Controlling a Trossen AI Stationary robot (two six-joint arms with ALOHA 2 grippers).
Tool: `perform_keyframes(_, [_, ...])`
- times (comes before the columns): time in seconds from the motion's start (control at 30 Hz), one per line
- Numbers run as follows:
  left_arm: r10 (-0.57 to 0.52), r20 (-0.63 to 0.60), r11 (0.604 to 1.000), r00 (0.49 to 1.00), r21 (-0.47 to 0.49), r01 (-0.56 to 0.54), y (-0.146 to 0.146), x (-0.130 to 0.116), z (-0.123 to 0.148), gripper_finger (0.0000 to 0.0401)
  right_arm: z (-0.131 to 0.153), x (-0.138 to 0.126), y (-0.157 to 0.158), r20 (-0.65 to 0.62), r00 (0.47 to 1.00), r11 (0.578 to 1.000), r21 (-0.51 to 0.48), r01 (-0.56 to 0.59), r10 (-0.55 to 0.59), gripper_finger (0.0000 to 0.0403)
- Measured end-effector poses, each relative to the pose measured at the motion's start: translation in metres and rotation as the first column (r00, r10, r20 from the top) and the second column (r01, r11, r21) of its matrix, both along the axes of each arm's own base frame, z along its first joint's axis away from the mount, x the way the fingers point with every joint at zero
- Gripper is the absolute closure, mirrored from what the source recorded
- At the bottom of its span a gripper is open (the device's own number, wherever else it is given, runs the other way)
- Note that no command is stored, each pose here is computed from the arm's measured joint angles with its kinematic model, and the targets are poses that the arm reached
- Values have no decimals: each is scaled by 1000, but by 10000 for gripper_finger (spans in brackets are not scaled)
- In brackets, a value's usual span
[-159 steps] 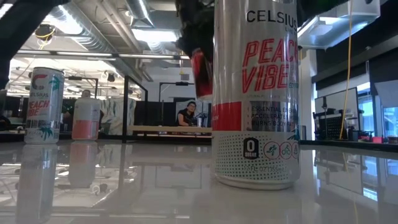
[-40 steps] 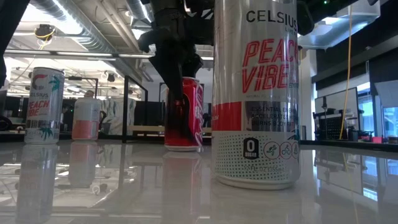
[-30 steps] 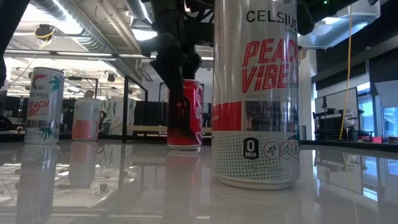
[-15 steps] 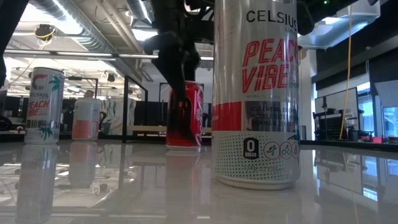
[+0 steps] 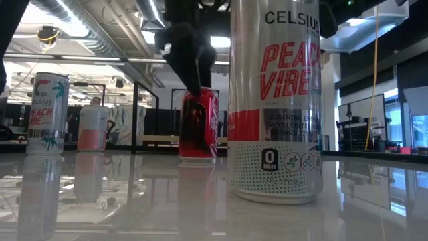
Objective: Place canned beverage on shelf
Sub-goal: Put the red soda can on the shelf
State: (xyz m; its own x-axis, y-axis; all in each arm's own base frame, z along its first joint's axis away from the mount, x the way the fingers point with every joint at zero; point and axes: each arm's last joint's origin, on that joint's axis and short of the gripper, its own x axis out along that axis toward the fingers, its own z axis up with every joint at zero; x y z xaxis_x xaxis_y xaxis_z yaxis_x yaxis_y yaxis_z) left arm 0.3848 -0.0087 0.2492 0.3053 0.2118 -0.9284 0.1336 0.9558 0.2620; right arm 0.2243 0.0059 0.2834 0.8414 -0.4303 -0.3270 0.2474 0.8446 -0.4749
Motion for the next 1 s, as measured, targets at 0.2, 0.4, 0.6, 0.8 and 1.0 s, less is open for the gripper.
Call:
perform_keyframes(0.2, [74,3,997,997,-28,-74,-4,-5,15,32,-4,4,0,-20,1000,1000,-2,0,0,65])
perform_keyframes(0.4, [185,39,982,982,-41,-184,-3,-20,35,32,-5,4,0,-26,1000,1000,-8,-2,2,65])
perform_keyframes(0.6, [263,103,964,959,2,-265,-11,-46,47,32,-5,4,0,-27,1000,1000,-8,-3,2,65])
perform_keyframes(0.8, [386,226,921,894,-40,-387,-10,-95,51,32,-4,4,0,-23,1000,1000,-8,-2,2,65])
perform_keyframes(1.0, [495,348,869,796,-194,-455,-9,-139,61,32,-2,5,0,6,1000,1000,-6,-2,2,65])
